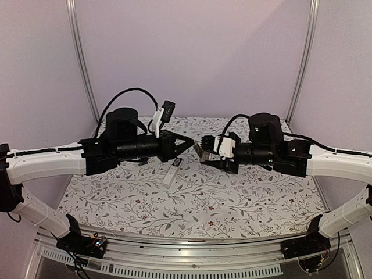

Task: Load the batteries into the remote control
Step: Remove the battery cover from the remote control.

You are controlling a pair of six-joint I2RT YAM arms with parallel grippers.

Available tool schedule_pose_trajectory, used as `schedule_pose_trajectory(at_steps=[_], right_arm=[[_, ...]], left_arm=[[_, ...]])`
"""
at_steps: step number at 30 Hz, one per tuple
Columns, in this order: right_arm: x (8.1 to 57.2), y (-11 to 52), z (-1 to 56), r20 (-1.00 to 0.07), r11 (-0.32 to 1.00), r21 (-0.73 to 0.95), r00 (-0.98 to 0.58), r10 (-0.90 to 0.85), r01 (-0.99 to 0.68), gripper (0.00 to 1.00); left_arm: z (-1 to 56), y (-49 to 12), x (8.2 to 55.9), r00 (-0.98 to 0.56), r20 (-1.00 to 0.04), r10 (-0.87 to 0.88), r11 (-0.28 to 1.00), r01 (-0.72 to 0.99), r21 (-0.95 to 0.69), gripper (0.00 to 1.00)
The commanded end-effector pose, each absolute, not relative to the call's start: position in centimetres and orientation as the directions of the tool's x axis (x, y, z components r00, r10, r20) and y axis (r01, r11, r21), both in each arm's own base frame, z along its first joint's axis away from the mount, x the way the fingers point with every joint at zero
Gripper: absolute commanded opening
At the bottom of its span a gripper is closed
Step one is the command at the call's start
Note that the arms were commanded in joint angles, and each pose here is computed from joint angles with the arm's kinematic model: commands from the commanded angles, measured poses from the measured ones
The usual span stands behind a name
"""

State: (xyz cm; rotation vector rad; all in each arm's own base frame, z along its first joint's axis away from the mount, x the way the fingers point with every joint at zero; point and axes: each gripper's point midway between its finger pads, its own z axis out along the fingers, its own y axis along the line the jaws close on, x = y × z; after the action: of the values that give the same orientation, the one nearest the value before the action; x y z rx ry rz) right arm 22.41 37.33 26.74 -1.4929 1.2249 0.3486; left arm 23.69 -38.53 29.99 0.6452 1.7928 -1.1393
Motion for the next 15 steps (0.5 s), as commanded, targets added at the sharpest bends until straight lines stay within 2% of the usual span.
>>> schedule_pose_trajectory(at_steps=[1, 15], right_arm=[[22.3, 36.8, 26.6, -0.783, 0.199, -0.533, 0.391, -0.483, -0.822, 0.06], [24.3, 34.7, 14.3, -0.710, 0.207, -0.378, 0.139, -0.691, -0.902, 0.05]], left_arm=[[25.5, -38.4, 24.8, -0.525, -0.851, 0.012, 0.466, 0.756, -0.460, 0.20], [12.0, -38.5, 27.8, -0.696, -0.710, 0.108, 0.510, 0.652, -0.561, 0.20]])
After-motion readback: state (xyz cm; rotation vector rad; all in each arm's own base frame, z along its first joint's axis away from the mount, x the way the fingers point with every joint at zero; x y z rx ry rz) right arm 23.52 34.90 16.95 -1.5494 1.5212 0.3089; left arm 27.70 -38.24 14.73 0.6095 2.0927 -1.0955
